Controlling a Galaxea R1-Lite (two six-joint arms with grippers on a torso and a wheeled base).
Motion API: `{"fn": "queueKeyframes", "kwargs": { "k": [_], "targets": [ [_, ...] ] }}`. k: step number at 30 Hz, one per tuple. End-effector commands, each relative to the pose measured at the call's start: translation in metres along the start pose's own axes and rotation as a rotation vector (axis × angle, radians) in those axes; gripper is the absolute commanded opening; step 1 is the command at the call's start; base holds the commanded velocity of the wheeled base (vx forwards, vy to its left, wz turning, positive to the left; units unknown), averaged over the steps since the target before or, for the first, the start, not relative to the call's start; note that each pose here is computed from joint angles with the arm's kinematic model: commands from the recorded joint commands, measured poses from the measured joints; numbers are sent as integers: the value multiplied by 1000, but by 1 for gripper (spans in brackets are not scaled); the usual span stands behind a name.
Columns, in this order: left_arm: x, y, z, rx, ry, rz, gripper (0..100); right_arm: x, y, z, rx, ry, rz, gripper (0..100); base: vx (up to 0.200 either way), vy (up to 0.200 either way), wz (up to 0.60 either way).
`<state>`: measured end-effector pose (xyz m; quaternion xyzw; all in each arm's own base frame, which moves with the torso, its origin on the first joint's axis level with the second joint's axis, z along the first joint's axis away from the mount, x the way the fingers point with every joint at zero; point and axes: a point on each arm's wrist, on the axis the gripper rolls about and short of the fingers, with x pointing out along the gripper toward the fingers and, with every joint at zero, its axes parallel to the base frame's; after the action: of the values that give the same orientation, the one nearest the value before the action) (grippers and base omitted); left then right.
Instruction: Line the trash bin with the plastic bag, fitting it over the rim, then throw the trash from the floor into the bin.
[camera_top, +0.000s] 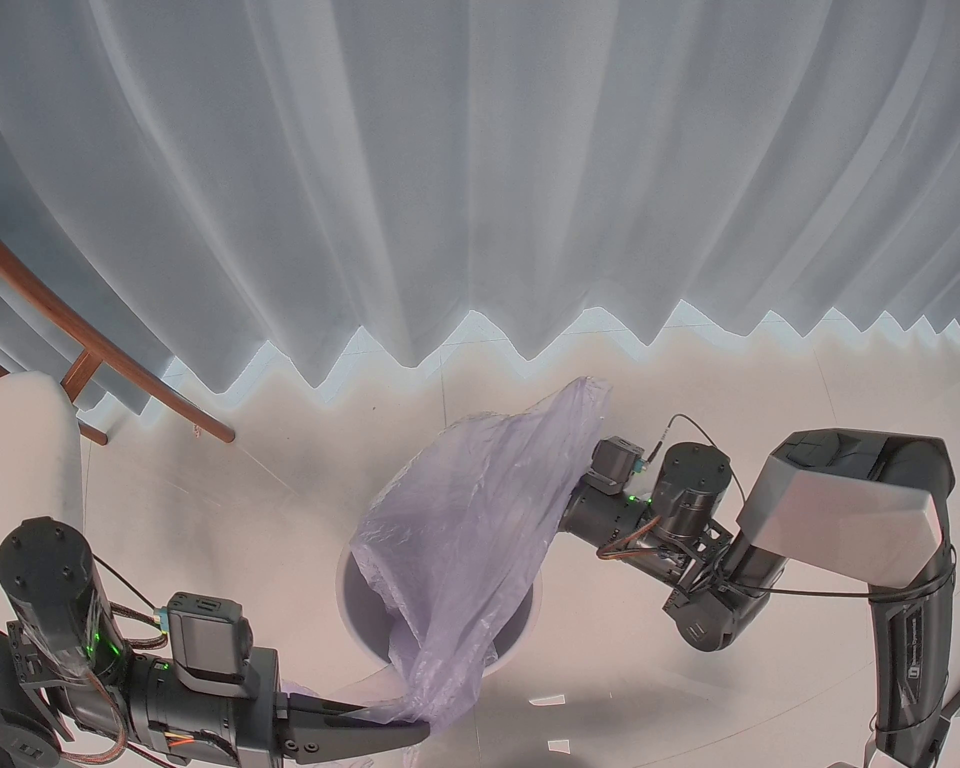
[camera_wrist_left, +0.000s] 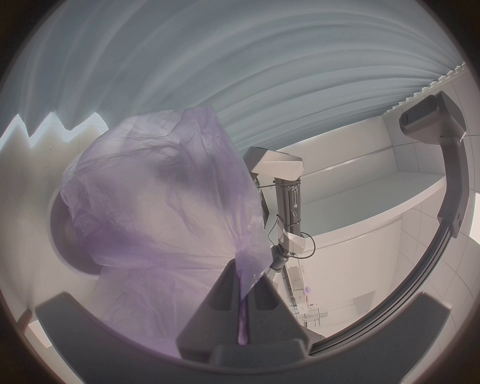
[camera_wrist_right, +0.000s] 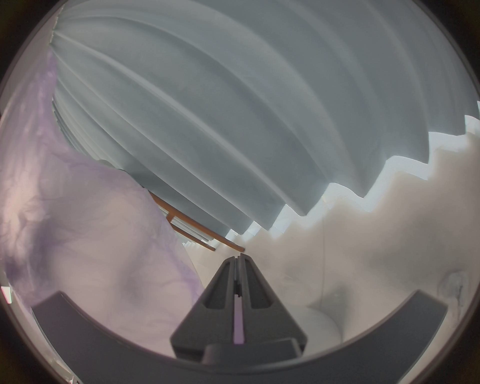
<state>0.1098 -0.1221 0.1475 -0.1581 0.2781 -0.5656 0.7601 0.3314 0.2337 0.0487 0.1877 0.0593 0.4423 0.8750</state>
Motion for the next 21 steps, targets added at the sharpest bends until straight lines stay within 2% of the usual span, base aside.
{"fn": "queueKeyframes", "kwargs": {
  "k": [1, 9, 16, 21],
  "targets": [
    [0, -1, -1, -1, 11, -21, 0, 32, 4, -14, -19, -51, 69, 0, 0, 0, 0],
    [0, -1, 1, -4, 4, -18, 0, 61, -4, -17, -37, -122, 125, 0, 0, 0, 0],
    [-1, 1, 6, -28, -15, -8, 0, 71, 2, -13, -53, -148, 180, 0, 0, 0, 0],
    [-2, 3, 8, -33, -28, 8, 0, 74, 28, -13, -50, -143, 238, 0, 0, 0, 0]
  ]
}}
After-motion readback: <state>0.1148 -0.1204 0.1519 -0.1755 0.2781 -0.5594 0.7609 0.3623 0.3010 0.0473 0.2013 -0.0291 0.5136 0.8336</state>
